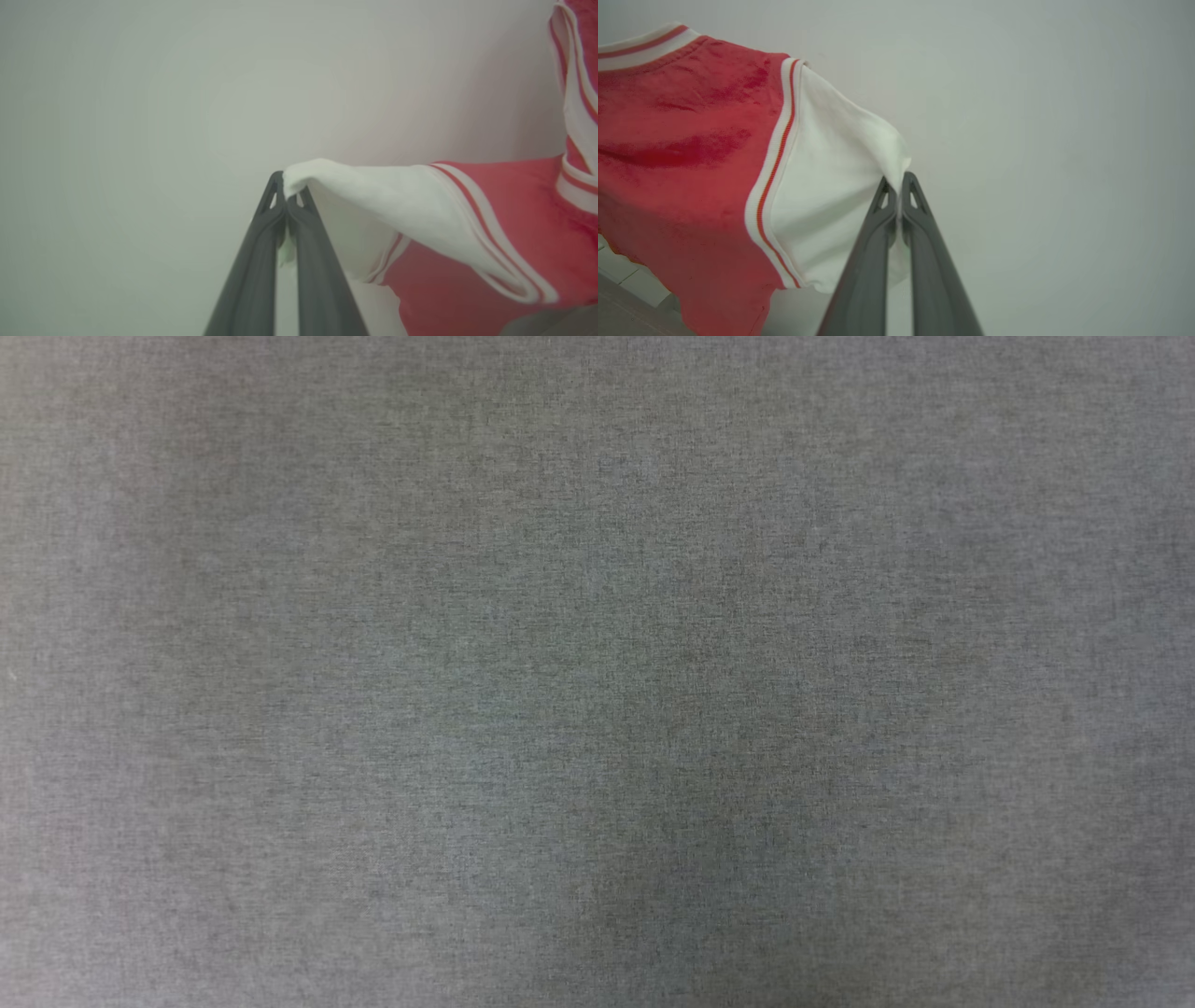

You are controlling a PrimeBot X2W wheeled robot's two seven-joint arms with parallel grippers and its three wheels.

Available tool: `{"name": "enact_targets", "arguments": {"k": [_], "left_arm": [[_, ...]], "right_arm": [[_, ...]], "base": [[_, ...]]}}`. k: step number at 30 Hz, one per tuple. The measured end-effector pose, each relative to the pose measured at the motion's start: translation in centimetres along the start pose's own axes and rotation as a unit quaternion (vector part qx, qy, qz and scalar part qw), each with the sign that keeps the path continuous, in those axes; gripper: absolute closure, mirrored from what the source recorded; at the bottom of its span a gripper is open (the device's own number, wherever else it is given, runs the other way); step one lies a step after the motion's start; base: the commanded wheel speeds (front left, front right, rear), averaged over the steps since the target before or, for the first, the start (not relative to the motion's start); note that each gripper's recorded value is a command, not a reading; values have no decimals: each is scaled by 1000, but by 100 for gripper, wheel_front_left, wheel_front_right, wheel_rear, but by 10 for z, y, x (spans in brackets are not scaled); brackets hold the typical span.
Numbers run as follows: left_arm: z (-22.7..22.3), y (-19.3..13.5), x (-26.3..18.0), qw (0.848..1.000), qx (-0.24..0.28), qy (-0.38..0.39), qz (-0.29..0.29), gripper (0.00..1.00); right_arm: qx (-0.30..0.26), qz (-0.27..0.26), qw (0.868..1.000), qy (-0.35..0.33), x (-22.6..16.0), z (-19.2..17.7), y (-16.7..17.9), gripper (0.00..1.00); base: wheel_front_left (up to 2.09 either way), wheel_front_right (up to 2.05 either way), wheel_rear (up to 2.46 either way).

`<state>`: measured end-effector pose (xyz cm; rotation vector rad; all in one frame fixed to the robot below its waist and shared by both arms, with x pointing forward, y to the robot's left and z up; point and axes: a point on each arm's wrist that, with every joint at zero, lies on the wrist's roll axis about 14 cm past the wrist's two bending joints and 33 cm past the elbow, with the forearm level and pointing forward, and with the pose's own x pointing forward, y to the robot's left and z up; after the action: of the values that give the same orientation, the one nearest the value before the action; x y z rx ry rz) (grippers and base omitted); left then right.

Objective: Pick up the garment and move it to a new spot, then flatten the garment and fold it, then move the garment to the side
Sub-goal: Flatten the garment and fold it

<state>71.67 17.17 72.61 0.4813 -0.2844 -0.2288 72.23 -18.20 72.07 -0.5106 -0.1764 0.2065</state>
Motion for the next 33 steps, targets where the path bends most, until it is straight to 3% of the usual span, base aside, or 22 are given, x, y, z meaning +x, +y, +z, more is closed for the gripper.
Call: {"name": "enact_targets", "arguments": {"k": [7, 14, 22, 27, 33], "left_arm": [[-54, -37, -24, 998, -42, 40, -34, 100], [-117, -70, -82, 988, -104, 103, -51, 100], [-160, -107, -172, 972, -152, 168, -64, 100], [-179, -127, -245, 958, -173, 217, -66, 100], [-182, -121, -317, 950, -180, 253, -38, 100]], "right_arm": [[25, 51, 998, 34, -17, -59, 50, 100], [48, 119, 989, 69, -69, -112, 107, 100], [81, 182, 972, 126, -152, -157, 156, 100], [99, 200, 962, 160, -208, -173, 168, 100], [127, 204, 948, 207, -274, -186, 170, 100]], "base": [[0, 0, 0], [0, 0, 0], [0, 0, 0], [0, 0, 0], [0, 0, 0]]}}
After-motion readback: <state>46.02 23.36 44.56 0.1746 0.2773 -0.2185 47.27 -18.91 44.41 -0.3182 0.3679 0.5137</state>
